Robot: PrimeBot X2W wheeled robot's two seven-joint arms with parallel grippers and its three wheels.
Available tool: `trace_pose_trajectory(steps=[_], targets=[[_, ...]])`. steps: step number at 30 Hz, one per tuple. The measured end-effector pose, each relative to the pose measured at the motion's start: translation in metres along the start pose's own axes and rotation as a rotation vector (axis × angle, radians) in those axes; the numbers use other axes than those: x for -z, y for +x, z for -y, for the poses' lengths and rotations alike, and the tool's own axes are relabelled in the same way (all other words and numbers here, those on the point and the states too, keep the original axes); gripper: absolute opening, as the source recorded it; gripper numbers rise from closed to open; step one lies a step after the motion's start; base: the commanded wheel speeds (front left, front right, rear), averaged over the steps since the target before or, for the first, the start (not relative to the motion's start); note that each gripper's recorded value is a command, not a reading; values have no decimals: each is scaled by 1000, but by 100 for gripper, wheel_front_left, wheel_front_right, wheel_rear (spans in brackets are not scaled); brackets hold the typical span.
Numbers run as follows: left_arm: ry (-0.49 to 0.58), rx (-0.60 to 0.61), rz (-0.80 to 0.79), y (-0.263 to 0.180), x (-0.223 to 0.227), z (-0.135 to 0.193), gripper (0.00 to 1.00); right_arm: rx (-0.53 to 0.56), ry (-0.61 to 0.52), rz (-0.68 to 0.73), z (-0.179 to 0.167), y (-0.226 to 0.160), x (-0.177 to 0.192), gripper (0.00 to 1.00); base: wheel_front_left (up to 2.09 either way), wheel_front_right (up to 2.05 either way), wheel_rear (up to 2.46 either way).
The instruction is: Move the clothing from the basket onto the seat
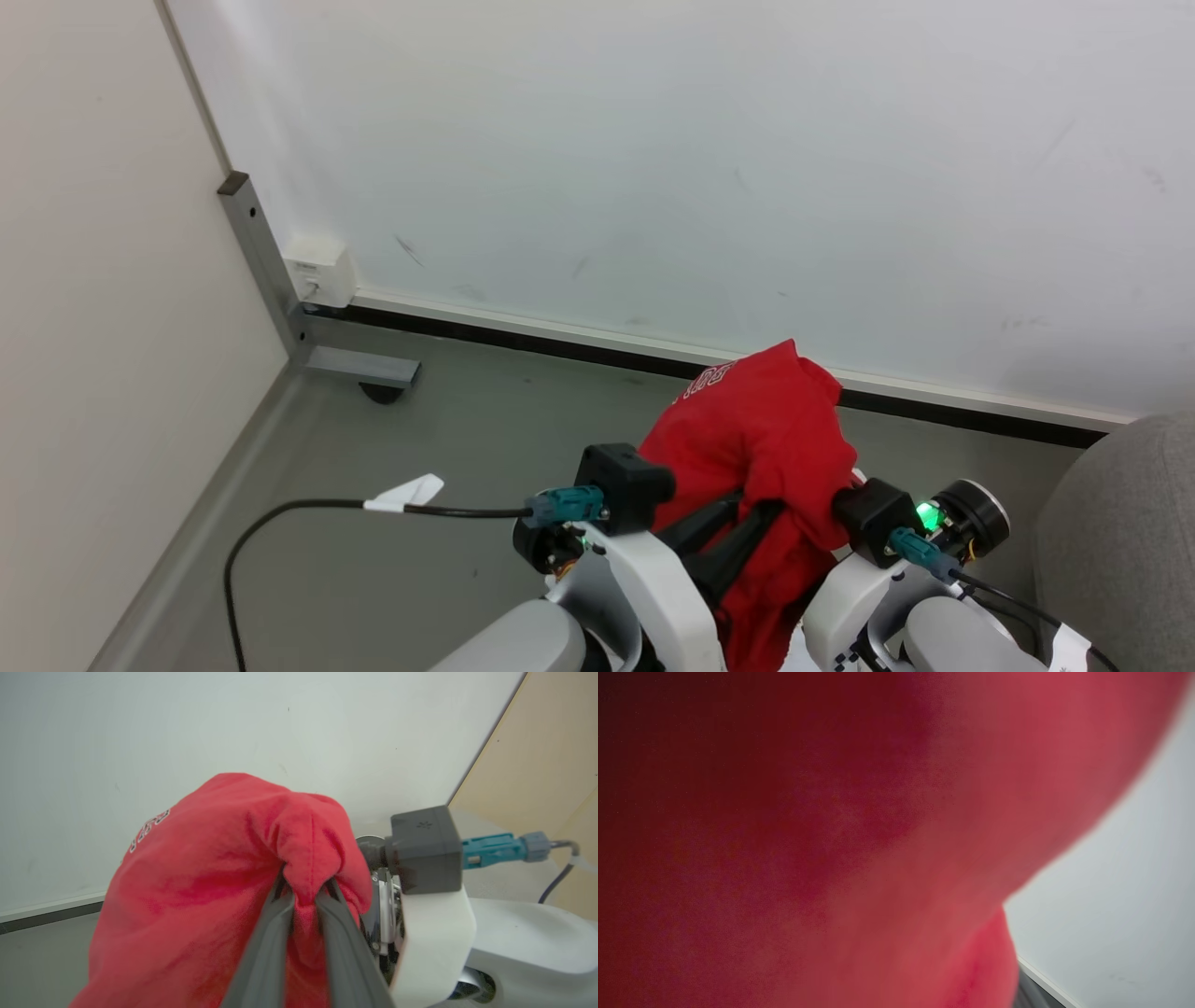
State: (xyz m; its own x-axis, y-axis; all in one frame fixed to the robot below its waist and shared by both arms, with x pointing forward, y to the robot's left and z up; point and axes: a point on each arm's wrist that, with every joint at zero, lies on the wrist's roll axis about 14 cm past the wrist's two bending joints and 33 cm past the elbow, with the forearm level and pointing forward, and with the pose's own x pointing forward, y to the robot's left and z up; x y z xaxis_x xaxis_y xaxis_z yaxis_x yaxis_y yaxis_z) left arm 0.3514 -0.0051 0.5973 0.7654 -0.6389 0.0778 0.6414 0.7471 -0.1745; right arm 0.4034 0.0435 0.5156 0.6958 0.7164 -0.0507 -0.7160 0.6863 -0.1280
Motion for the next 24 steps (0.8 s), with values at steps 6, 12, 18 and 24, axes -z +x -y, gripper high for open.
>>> trace_pose_trajectory(steps=[6, 12, 18, 24], targets=[[4, 5, -13, -1, 3, 2, 0, -44, 21, -30, -15, 6, 10, 100, 0, 0, 0], [2, 6, -14, 0, 2, 1, 0, -35, 37, -17, -10, 10, 5, 100, 0, 0, 0], [-2, 4, -15, 3, 3, -1, 0, -22, 48, -1, -4, 9, 1, 0, 0, 0, 0], [-5, 3, -19, 4, 5, -3, 0, -10, 58, 13, 1, 7, -2, 0, 0, 0, 0]])
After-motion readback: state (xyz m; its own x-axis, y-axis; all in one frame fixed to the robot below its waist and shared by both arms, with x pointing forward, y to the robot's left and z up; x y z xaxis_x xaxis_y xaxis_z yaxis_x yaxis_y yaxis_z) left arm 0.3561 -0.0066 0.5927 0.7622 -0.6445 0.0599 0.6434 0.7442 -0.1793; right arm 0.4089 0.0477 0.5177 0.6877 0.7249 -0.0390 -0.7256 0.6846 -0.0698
